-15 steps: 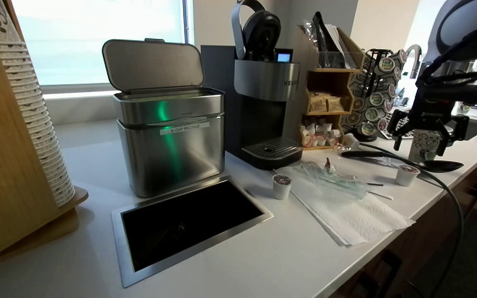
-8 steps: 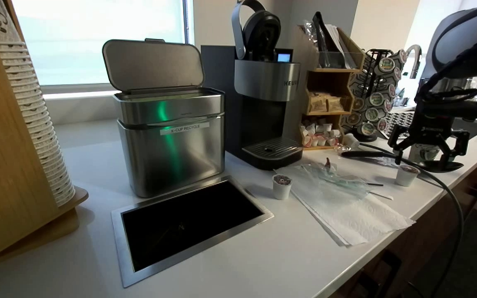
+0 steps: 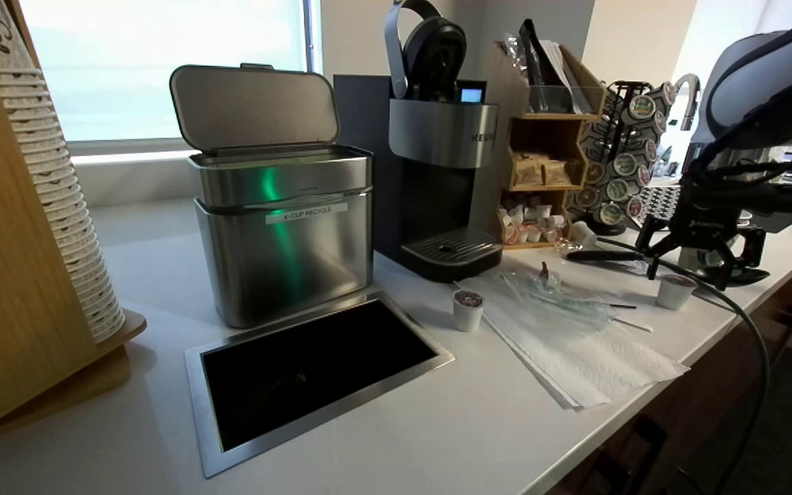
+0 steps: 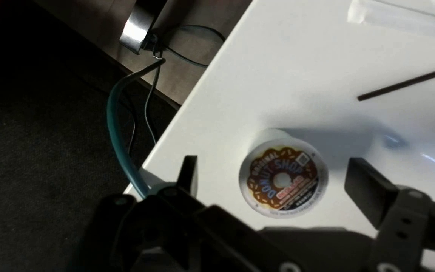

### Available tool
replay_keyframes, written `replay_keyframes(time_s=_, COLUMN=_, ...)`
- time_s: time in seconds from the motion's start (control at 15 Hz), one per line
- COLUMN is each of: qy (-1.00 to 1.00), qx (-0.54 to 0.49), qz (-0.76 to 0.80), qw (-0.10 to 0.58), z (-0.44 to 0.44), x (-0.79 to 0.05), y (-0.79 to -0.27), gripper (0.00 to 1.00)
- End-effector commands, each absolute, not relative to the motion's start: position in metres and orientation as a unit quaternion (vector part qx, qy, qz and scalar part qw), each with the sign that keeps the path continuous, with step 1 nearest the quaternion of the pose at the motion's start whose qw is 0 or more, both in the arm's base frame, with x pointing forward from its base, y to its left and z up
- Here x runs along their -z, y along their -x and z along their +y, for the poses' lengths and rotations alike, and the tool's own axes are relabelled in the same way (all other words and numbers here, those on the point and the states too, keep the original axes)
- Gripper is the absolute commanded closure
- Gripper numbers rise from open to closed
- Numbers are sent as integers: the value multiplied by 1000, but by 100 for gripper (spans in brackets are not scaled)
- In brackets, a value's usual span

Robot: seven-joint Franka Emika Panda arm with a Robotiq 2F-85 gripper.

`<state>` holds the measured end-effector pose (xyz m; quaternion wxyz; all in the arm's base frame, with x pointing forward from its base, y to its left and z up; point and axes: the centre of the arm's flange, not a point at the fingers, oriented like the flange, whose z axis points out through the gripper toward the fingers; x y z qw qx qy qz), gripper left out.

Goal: Put the right coffee pod in the cup

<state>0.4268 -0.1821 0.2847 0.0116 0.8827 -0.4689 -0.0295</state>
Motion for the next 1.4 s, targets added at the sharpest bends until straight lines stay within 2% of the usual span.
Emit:
replay_keyframes(time_s=0.0, qy=-883, qx=23, qz=-468, qw=8, z=-184, x=-264, y=-434, gripper=0)
replay_keyframes(time_s=0.07, qy=-884, qx=19, qz=-467, qw=8, z=-182, x=-261, y=-433, gripper=4)
replay_keyframes(time_s=0.13, qy=-884, qx=18, qz=-467, qw=8, z=-182, x=-259, y=-434, gripper=27)
replay_keyframes(time_s=0.27, qy=-885, qx=11, qz=-465, qw=9, z=-180, x=-257, y=-436, gripper=32)
replay_keyframes(time_s=0.6, qy=-887, qx=6, qz=-462, qw=9, z=-176, x=-260, y=-436, gripper=71)
replay_keyframes(time_s=0.73, qy=-888, qx=9, qz=-460, qw=4, z=-174, x=-274, y=-428, gripper=82)
replay_keyframes(time_s=0.93, qy=-874, qx=-26, qz=-484, qw=-18, z=-192, x=-316, y=-419, gripper=88)
replay_keyframes(time_s=1.33, qy=-811, qx=-111, qz=-564, qw=-108, z=-259, x=-435, y=-406, gripper=90)
